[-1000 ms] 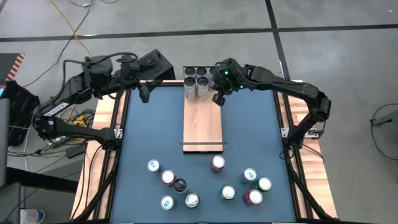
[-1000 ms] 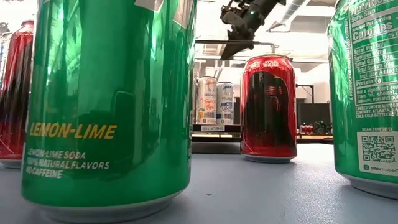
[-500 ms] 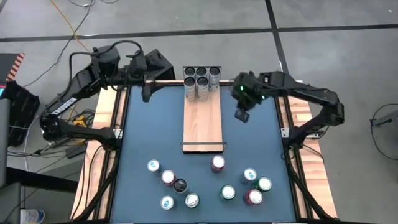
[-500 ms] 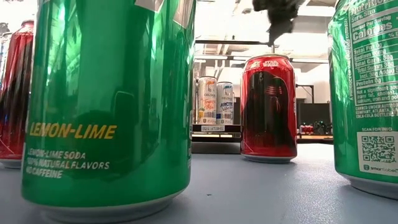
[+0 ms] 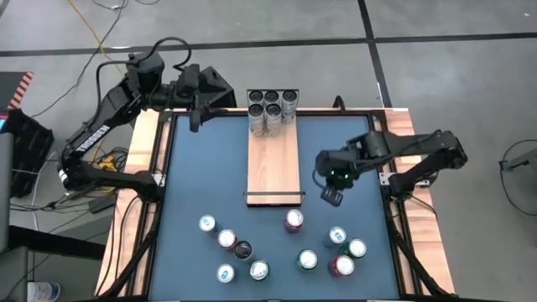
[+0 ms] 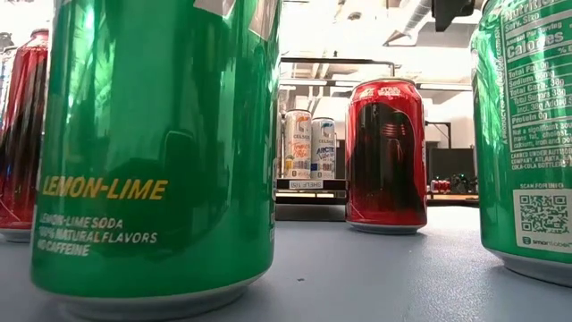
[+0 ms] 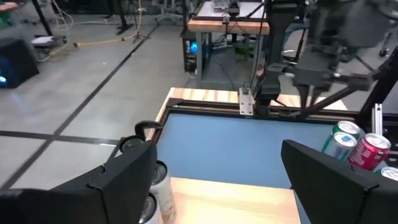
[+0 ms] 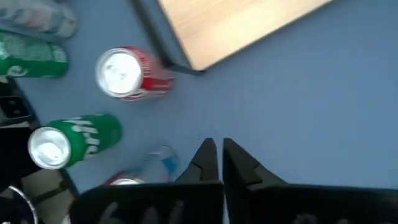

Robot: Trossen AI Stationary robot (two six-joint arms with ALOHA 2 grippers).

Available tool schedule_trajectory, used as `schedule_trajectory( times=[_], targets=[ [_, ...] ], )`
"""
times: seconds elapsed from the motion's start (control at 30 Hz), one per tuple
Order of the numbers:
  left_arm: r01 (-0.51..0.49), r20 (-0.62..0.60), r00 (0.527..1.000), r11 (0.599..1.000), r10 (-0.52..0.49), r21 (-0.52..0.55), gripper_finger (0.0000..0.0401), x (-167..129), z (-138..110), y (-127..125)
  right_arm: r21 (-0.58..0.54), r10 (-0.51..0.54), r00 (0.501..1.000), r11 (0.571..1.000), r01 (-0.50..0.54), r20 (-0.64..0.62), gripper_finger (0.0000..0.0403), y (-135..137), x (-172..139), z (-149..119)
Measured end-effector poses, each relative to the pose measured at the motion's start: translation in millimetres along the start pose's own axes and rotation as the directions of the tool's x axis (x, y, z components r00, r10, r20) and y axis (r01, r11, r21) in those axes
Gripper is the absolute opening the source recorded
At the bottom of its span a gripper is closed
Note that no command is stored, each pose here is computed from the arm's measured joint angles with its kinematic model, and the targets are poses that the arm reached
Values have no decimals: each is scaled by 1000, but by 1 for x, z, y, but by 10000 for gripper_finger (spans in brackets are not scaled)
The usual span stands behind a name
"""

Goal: Place canned beverage on shelf
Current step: Put the white yellow soda can on the shelf aligned with the other white yellow soda cans

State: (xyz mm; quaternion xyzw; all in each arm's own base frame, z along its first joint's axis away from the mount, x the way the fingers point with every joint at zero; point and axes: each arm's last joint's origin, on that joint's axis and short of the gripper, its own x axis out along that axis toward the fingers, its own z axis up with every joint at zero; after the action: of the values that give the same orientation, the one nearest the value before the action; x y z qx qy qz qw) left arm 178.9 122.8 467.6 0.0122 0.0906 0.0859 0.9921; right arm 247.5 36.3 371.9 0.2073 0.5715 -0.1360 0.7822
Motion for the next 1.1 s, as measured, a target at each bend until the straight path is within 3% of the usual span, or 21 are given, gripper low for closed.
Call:
schedule_trajectory(
  times=[0.33,0.47,0.73,1.1],
  targets=[
    [80,-29,996,997,-80,-6,332,1,-6,8,36,105,992,994,-103,-66,201,43,23,-7],
    [108,-52,993,994,-109,-20,332,1,-9,5,35,114,988,993,-111,-107,245,53,37,-4],
    [187,-67,978,975,-196,-118,332,-7,-6,-21,-87,84,983,991,-99,-164,256,75,64,-7],
    [224,1,974,960,-227,-167,332,-46,9,-92,-194,81,994,976,-94,-71,256,104,70,-27]
  ],
)
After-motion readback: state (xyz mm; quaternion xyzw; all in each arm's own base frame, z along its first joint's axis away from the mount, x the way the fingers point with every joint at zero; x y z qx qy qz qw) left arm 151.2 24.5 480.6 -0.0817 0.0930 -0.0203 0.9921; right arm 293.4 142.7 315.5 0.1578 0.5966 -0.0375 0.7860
